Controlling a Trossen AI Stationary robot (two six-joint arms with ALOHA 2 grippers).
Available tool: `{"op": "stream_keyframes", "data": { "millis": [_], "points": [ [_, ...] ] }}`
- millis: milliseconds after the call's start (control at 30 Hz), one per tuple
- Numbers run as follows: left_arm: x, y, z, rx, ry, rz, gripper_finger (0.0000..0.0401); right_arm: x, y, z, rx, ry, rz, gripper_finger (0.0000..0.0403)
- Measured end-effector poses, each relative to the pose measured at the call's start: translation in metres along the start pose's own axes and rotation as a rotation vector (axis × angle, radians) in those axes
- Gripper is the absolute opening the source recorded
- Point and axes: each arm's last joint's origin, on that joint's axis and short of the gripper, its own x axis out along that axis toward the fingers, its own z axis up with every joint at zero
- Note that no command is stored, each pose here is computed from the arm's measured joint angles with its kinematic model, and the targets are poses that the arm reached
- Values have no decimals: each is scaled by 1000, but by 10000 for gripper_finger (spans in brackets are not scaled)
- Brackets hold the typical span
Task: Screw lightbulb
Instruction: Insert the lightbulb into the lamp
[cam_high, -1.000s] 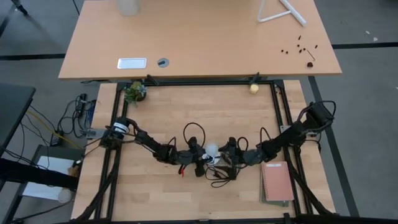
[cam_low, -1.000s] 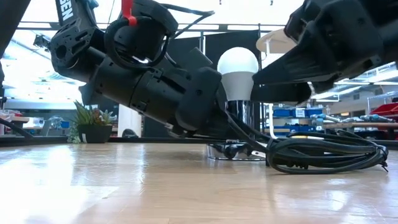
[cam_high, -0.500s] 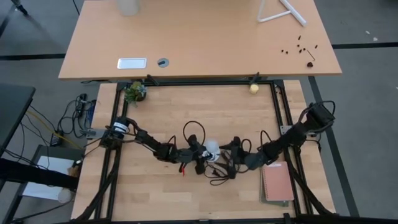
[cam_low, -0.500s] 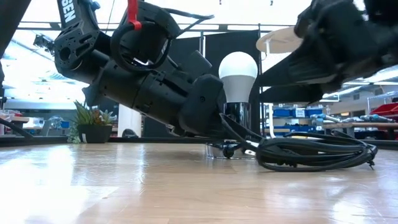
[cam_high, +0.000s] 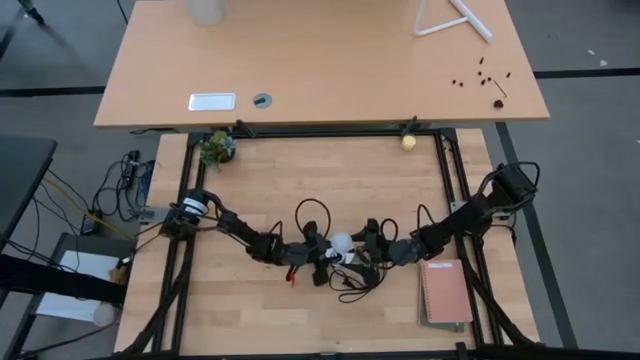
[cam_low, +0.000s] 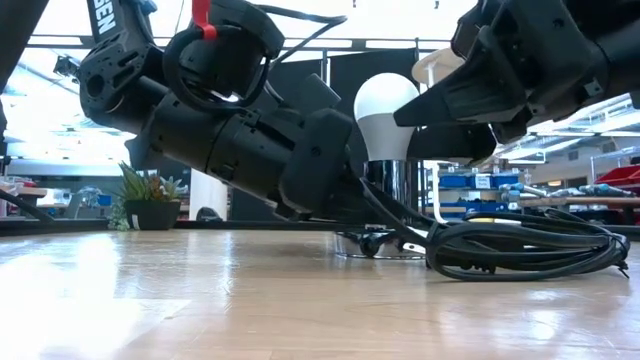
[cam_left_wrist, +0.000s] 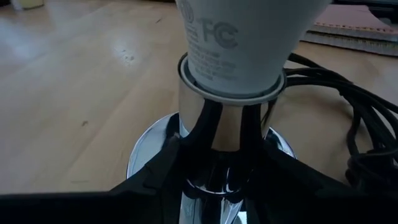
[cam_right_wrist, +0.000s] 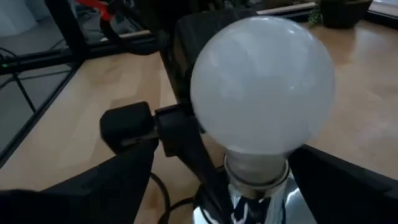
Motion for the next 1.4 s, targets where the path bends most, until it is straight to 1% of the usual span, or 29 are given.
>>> {"op": "stream_keyframes", "data": {
  "millis": [133,167,233,300,433,500,567,633,767,900,1000,1067,1200,1333,1400],
  "points": [
    [0,2,0,-28,-5,43,175,-5,9,-4,32,7,20,378],
    [0,2,0,-31,-8,60,175,-7,12,-5,44,11,36,378],
    [1,6,0,-40,-17,113,175,-12,22,-6,57,18,103,378],
    [1,7,0,-38,-21,133,175,-16,27,-8,59,18,118,377],
    [1,7,0,-7,-15,122,175,-19,26,-11,32,-4,-22,377],
    [0,5,0,11,-10,96,175,-18,21,-12,23,-7,-93,378],
    [0,3,0,21,-5,68,175,-14,15,-10,24,-12,-136,377],
    [-1,1,-1,25,2,35,175,-10,9,-8,30,-11,-151,377],
    [-1,-2,-1,49,10,-33,175,-1,-4,-4,54,14,-125,377],
    [-1,-3,-1,47,10,-34,175,4,-11,-2,73,45,-59,377],
    [-1,-2,0,33,1,3,175,5,-7,0,76,61,-15,378],
    [-1,-1,-1,25,-5,46,175,5,-3,2,77,58,-5,378],
    [-3,0,-2,19,-12,107,175,2,12,5,69,44,25,375],
    [-1,4,-2,12,-9,154,175,-4,28,9,92,20,109,374],
    [-1,4,-2,14,-10,166,175,-5,28,6,83,37,94,374]
  ]
}}
